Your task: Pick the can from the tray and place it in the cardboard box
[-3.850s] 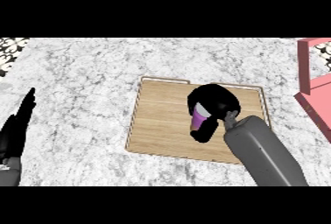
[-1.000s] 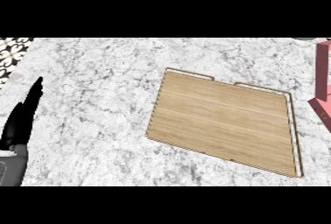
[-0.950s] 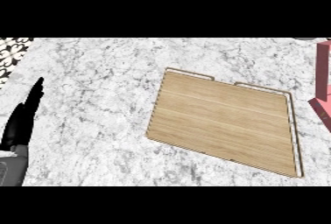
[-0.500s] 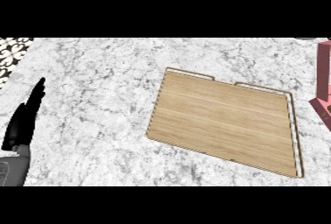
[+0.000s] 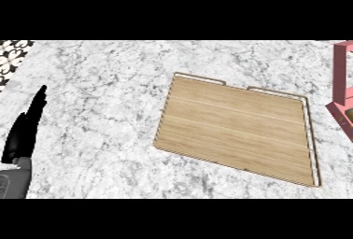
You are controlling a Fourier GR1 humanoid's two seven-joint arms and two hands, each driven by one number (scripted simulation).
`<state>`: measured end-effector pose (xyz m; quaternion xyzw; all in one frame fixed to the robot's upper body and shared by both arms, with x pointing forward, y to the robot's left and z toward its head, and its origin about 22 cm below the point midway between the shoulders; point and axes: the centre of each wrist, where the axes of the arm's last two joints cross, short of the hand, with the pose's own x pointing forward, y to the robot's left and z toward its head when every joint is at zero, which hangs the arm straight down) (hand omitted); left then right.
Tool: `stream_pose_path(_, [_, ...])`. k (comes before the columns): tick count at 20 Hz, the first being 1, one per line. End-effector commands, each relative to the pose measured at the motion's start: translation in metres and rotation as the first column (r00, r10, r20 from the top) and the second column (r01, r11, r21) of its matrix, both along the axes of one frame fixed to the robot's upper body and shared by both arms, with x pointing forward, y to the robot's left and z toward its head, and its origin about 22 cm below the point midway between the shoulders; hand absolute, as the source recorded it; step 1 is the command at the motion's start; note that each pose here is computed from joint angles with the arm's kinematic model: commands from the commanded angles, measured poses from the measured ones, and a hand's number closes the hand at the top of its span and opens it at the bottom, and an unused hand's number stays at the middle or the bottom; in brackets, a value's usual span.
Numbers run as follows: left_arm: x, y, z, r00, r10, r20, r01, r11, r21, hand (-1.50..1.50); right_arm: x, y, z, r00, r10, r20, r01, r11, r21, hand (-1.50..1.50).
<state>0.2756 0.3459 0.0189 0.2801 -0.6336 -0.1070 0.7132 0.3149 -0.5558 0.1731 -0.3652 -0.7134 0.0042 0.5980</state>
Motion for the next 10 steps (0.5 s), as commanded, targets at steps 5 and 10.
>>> stream_pose_path(5, [-0.008,-0.005,-0.016,1.000,0.018,-0.007,-0.018,1.000,-0.003,0.00,-0.062,-0.047,0.009,0.994,-0.037,0.099,0.026,0.993,0.113,-1.50])
stream_pose_path(10, [0.002,0.006,0.004,1.000,0.019,0.009,-0.019,1.000,-0.006,0.00,-0.106,-0.072,0.017,0.993,-0.081,0.092,0.070,0.992,0.109,-1.50])
